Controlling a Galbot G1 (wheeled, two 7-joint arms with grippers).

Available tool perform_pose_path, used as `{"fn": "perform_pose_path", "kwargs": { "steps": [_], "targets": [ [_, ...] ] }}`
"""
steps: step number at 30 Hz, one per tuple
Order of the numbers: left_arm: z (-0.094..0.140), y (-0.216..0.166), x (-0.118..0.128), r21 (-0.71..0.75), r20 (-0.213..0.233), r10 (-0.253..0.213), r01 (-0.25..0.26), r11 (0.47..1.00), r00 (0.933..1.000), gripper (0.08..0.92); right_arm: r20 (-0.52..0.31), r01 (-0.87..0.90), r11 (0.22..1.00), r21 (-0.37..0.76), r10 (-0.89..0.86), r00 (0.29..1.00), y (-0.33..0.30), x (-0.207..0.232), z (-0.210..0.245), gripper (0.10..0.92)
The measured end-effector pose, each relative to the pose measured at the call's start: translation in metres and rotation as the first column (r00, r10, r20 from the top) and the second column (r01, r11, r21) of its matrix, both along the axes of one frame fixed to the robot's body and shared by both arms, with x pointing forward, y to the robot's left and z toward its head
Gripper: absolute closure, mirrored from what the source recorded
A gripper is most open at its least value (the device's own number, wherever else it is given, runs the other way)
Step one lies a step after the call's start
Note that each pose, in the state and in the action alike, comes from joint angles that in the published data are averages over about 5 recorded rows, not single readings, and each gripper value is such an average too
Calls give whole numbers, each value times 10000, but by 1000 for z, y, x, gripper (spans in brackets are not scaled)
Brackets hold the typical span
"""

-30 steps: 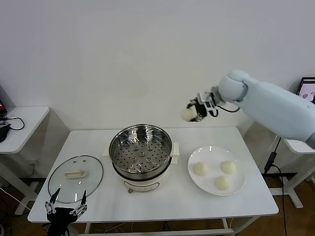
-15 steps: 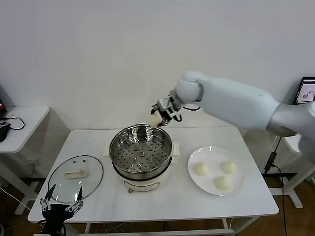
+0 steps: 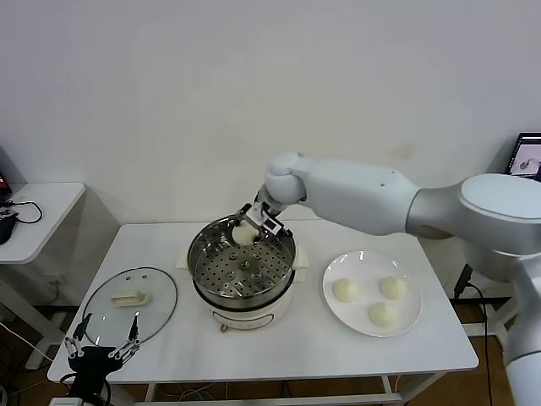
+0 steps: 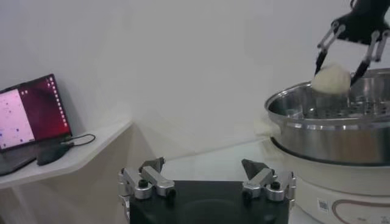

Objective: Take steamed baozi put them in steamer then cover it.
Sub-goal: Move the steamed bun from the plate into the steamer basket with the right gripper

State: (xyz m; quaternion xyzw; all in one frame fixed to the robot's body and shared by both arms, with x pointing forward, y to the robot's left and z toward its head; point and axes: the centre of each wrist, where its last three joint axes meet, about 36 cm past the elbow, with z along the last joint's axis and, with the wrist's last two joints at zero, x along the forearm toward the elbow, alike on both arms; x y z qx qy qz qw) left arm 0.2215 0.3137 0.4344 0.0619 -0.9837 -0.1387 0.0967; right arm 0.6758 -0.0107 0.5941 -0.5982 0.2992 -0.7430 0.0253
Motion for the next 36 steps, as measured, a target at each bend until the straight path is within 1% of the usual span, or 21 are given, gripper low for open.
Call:
{"fn": "perform_pose_path", "kwargs": {
  "steps": [8, 16, 19, 22, 24, 27, 31, 36],
  "targets": [
    [-1, -1, 0, -68, 11, 30, -30, 10000, 10000, 177, 569, -1176, 9919, -481, 1203, 9911, 10, 6, -17, 425],
    [0, -1, 1, -77, 47, 23, -23, 10000, 10000, 177, 949, -1890, 9784, -833, 1966, 9759, 14, 14, -27, 410],
    [1, -1, 1, -78, 54, 25, -25, 10000, 10000, 177, 1014, -2039, 9745, -943, 2131, 9718, 15, 17, -28, 353],
    [1, -1, 1, -79, 50, 34, -34, 10000, 10000, 177, 1054, -2101, 9721, -1048, 2209, 9696, 13, 18, -26, 269],
    [1, -1, 0, -79, 47, 45, -44, 10000, 10000, 177, 1064, -2080, 9720, -1099, 2195, 9698, 12, 19, -24, 227],
    [1, -1, 0, -80, 39, 51, -50, 10000, 10000, 177, 1003, -1942, 9752, -1060, 2048, 9737, 8, 20, -18, 203],
    [3, -1, -1, -42, 40, 25, -25, 10000, 10000, 177, 850, -1472, 9859, -794, 1538, 9844, 2, 19, -1, 200],
    [6, 0, 0, 22, 62, -51, 51, 10000, 10000, 177, 604, -327, 9988, -355, 348, 9976, -14, 16, 28, 199]
  ]
}}
